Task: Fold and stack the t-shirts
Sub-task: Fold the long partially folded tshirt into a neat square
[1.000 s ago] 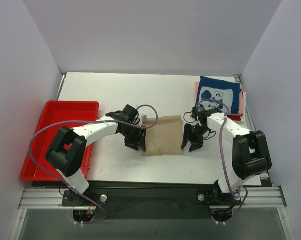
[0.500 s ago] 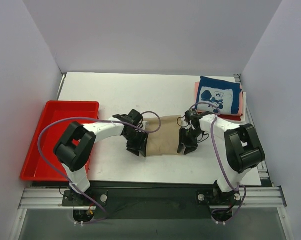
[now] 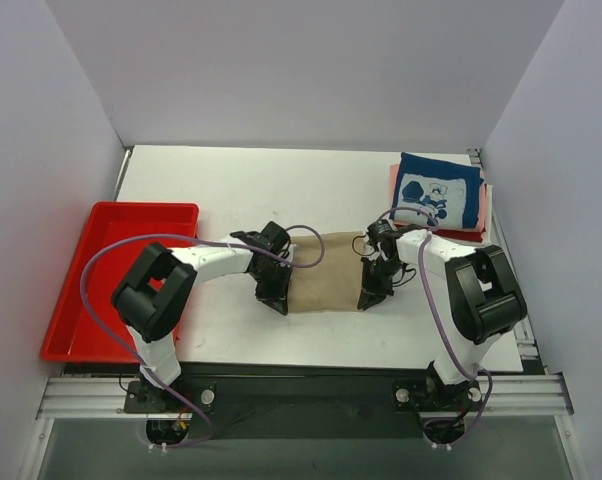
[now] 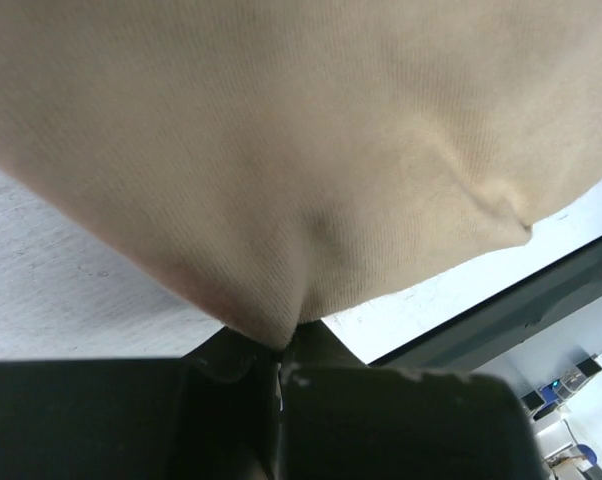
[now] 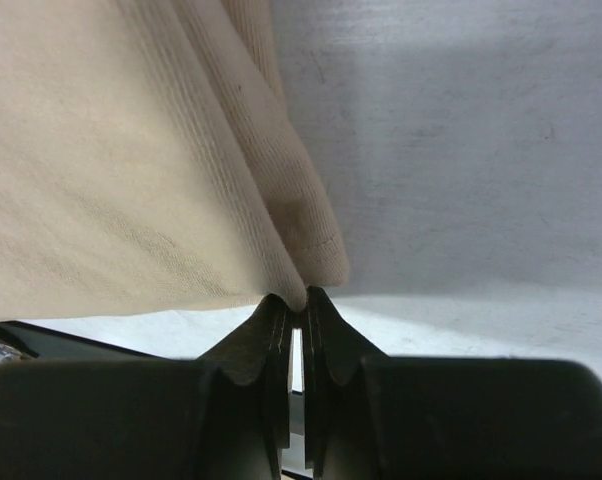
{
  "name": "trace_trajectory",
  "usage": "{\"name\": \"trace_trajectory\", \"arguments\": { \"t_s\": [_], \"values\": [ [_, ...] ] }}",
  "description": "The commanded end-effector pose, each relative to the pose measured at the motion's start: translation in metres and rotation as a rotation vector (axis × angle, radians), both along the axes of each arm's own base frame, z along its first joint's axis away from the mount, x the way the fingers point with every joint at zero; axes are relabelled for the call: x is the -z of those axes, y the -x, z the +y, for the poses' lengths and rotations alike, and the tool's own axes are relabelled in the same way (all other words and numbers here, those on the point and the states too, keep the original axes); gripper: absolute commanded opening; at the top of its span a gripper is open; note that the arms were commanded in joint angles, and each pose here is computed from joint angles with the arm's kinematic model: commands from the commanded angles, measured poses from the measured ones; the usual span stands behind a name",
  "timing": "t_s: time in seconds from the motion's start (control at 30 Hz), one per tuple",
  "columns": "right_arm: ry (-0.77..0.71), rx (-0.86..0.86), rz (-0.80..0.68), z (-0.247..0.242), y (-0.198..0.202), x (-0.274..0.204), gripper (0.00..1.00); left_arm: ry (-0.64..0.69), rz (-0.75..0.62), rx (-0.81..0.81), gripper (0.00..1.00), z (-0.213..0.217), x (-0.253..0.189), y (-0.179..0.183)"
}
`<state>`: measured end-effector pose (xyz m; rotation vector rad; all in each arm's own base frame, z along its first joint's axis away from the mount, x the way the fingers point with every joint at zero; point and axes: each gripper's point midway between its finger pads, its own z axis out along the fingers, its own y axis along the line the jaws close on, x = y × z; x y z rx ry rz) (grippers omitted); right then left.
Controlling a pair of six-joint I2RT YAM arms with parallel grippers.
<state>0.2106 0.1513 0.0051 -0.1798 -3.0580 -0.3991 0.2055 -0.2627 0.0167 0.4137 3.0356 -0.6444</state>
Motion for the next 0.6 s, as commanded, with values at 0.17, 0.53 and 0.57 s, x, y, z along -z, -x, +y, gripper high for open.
{"name": "trace_trajectory", "arguments": {
  "t_s": [0.17,0.53,0.57],
  "values": [
    [0.105,0.02,0.004,-0.027,0.005,-0.015,0.0,-0.119,-0.123,-0.025,0.0,0.022,-0.011,-0.016],
    [0.13,0.0,-0.017,-0.036,-0.005,-0.03,0.0,-0.171,-0.208,0.059,0.0,0.038,-0.043,-0.02],
    [0.134,-0.003,-0.011,-0.037,-0.003,-0.029,0.0,-0.184,-0.203,0.071,0.0,0.04,-0.043,-0.016]
  ]
}}
